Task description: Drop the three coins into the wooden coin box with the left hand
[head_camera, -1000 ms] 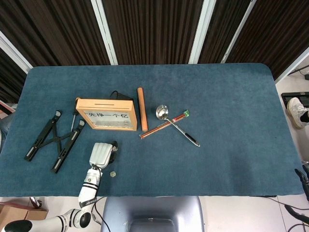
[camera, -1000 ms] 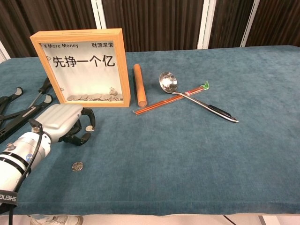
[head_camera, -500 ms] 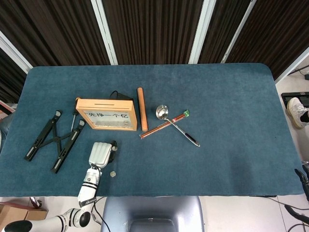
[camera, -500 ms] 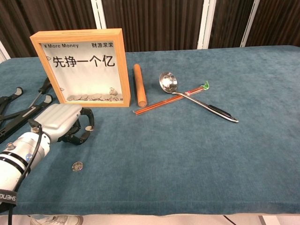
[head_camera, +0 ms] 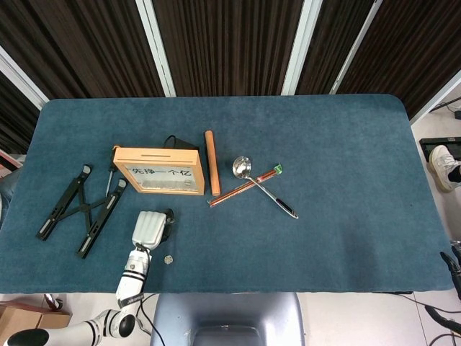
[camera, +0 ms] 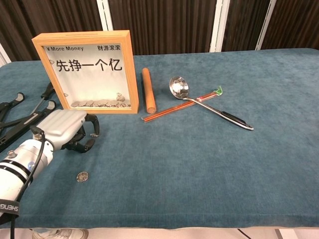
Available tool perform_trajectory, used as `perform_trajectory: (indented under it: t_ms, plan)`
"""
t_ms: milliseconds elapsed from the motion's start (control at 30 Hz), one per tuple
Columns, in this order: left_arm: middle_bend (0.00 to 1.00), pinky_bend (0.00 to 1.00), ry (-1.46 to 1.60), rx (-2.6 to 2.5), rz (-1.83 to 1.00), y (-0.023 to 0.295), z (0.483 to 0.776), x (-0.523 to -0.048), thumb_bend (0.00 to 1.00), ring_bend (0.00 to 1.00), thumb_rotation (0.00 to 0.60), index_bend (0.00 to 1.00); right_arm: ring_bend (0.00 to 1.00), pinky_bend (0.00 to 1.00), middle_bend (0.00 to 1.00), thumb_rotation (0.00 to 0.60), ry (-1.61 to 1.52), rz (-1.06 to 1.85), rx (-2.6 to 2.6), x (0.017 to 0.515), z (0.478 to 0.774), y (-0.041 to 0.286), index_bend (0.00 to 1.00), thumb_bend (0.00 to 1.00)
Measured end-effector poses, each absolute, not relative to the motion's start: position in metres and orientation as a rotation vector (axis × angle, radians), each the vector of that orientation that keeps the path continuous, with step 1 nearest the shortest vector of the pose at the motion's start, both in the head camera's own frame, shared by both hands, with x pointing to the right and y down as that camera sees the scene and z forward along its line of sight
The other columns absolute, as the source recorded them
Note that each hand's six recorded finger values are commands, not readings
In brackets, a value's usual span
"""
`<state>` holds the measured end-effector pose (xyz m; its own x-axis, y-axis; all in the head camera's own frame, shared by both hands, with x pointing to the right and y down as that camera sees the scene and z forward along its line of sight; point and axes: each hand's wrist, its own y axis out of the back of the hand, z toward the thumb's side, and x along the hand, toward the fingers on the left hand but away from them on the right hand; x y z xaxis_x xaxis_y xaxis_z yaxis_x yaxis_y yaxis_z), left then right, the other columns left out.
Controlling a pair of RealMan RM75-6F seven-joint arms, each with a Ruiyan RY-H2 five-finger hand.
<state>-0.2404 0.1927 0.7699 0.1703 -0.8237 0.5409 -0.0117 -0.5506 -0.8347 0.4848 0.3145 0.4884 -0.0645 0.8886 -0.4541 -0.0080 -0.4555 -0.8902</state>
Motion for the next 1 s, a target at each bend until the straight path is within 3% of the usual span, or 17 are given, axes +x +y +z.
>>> perform_trajectory:
  t_ms: [833, 1000]
  plan:
    - [1.00, 1.00, 0.818, -1.733, -1.437, 0.1872, 0.7661, -0.2435, 0.40, 1.00, 0.600, 0.53, 0.00, 0.00, 0.00, 0.600, -0.976, 1.617, -1.494, 0.4854, 0.4896, 0.3140, 0.00, 0.21]
    - [1.00, 1.00, 0.814, -1.728, -1.440, 0.1871, 0.7662, -0.2448, 0.42, 1.00, 0.600, 0.56, 0.00, 0.00, 0.00, 0.600, -0.974, 1.617, -1.495, 0.4851, 0.4899, 0.3136, 0.00, 0.21]
